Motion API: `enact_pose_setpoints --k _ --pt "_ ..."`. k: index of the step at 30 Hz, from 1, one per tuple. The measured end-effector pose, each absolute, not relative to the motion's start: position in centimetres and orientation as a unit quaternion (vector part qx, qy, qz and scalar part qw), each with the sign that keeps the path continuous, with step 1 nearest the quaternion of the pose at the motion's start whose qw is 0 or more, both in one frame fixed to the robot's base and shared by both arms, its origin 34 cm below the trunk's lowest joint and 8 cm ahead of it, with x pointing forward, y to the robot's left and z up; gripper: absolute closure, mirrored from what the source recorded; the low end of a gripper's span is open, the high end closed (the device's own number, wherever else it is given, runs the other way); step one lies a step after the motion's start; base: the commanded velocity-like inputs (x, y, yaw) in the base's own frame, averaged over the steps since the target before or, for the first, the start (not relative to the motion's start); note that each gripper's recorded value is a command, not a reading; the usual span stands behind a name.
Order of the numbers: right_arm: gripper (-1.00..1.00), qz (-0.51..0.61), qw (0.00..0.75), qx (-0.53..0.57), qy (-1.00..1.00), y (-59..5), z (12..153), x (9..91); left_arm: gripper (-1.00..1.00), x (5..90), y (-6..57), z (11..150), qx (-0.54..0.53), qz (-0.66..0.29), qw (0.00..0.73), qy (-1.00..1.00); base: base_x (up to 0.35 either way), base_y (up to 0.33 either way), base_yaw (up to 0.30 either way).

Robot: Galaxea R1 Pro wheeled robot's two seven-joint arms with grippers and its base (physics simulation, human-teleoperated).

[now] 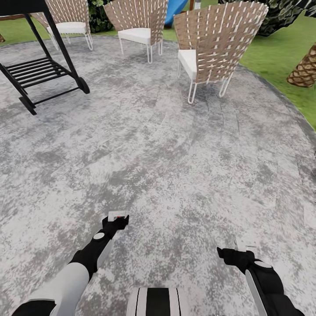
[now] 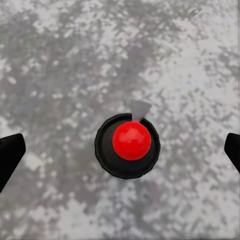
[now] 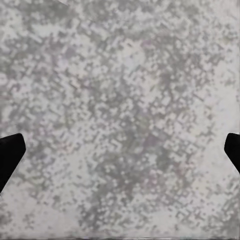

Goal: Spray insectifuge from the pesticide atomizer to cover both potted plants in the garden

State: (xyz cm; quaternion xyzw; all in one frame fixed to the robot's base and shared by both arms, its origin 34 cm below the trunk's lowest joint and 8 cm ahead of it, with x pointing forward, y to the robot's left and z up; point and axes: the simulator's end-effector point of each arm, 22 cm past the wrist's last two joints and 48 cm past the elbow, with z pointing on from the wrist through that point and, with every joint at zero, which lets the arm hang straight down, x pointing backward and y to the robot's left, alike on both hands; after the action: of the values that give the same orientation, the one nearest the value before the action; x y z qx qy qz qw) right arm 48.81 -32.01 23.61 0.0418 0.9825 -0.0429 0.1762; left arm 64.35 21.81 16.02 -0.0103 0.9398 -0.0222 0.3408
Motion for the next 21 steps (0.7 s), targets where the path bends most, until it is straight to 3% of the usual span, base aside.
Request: enact_pose_setpoints --k 5,21 --pt "-1.00 -0.043 0.176 0.042 0.983 -31.98 23.61 48.82 -1.00 64.36 21.81 16.04 -0.010 -0.022 0.341 0.940 -0.009 0.029 -0.151" --pt "-1.00 -0.042 0.176 0.042 0.983 -31.89 23.60 48.82 -1.00 63.55 21.84 15.66 -0.011 -0.022 0.336 0.942 0.000 0.001 -0.006"
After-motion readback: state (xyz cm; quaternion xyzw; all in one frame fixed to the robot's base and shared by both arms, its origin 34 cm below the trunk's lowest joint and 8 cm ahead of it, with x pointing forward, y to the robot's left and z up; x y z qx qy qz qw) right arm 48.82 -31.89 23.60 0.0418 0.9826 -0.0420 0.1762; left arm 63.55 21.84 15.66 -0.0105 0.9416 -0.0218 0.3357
